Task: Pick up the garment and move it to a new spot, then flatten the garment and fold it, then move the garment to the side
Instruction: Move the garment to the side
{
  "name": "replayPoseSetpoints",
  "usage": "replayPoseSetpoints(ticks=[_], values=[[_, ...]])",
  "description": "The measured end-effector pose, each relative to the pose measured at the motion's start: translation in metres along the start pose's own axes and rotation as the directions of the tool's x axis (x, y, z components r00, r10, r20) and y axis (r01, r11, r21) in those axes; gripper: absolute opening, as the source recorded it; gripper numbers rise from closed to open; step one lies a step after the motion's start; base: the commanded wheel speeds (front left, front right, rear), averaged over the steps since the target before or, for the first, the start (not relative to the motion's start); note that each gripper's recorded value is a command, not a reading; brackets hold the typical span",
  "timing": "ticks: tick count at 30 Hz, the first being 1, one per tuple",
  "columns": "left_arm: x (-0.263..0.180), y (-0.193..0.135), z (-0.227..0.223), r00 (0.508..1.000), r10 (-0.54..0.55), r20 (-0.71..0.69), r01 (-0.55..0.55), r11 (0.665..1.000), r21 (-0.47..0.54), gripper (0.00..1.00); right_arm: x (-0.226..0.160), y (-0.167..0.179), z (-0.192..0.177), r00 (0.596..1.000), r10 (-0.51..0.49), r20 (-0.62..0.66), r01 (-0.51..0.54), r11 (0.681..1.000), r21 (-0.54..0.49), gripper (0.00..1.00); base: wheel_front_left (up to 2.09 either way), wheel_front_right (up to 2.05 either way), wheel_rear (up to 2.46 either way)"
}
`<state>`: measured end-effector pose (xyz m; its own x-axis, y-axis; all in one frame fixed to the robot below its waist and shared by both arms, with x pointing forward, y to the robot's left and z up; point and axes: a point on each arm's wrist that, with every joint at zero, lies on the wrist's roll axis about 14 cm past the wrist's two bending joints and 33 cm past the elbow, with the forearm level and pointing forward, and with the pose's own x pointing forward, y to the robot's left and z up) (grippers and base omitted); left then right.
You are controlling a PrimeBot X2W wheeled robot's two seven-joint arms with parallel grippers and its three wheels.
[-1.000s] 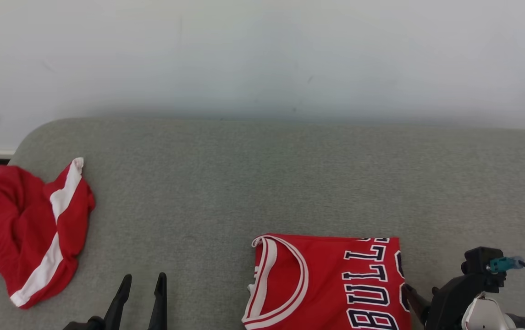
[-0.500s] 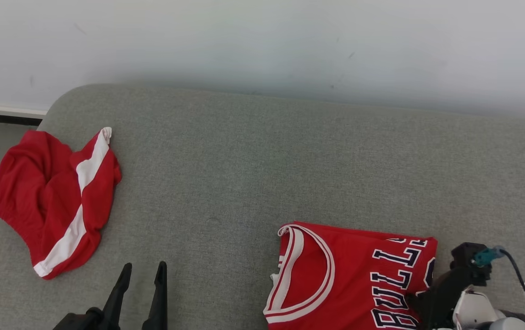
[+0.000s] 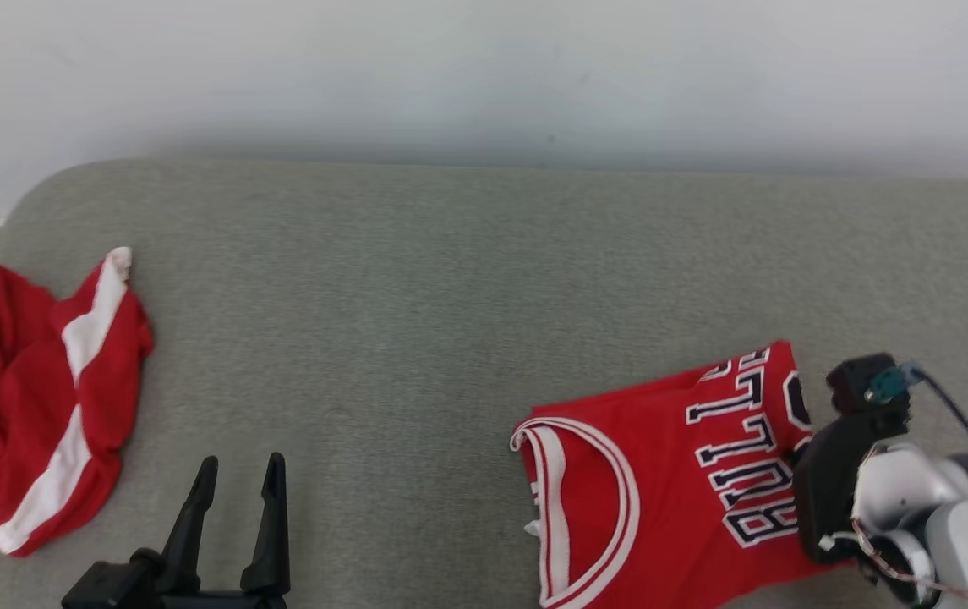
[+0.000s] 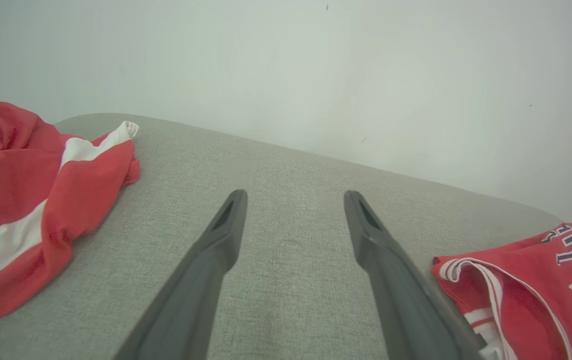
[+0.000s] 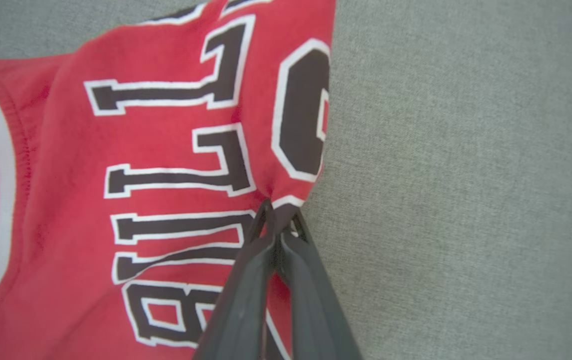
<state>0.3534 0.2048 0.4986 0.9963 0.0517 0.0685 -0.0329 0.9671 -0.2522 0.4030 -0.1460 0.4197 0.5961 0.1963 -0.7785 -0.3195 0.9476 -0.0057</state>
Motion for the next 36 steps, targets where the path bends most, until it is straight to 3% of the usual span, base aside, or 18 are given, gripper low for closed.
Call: replayPoseSetpoints(ticks=[8, 17, 26, 28, 36], values=[[0.039, -0.047, -0.006, 0.988, -0.152, 0.001, 0.152, 0.988, 0.002, 1.00, -0.020, -0.066, 0.031, 0.985, -0.147, 0.092, 0.146, 0.989, 0.013, 0.00, 0.00, 0.00, 0.00], [0.085, -0.092, -0.015, 0.947, -0.322, 0.015, 0.321, 0.947, 0.029, 1.00, -0.033, -0.154, 0.039, 0.932, -0.341, 0.123, 0.327, 0.938, 0.117, 0.00, 0.00, 0.00, 0.00], [0.116, -0.132, -0.047, 0.886, -0.464, -0.005, 0.464, 0.886, 0.014, 1.00, -0.045, -0.234, 0.021, 0.842, -0.529, 0.107, 0.506, 0.842, 0.184, 0.00, 0.00, 0.00, 0.00], [0.121, -0.144, -0.059, 0.869, -0.495, -0.014, 0.495, 0.869, -0.008, 1.00, -0.054, -0.258, 0.008, 0.805, -0.588, 0.081, 0.566, 0.801, 0.193, 0.00, 0.00, 0.00, 0.00], [0.129, -0.160, -0.081, 0.842, -0.539, -0.025, 0.538, 0.842, -0.051, 1.00, -0.072, -0.296, -0.008, 0.731, -0.678, 0.075, 0.663, 0.732, 0.154, 0.00, 0.00, 0.00, 0.00]])
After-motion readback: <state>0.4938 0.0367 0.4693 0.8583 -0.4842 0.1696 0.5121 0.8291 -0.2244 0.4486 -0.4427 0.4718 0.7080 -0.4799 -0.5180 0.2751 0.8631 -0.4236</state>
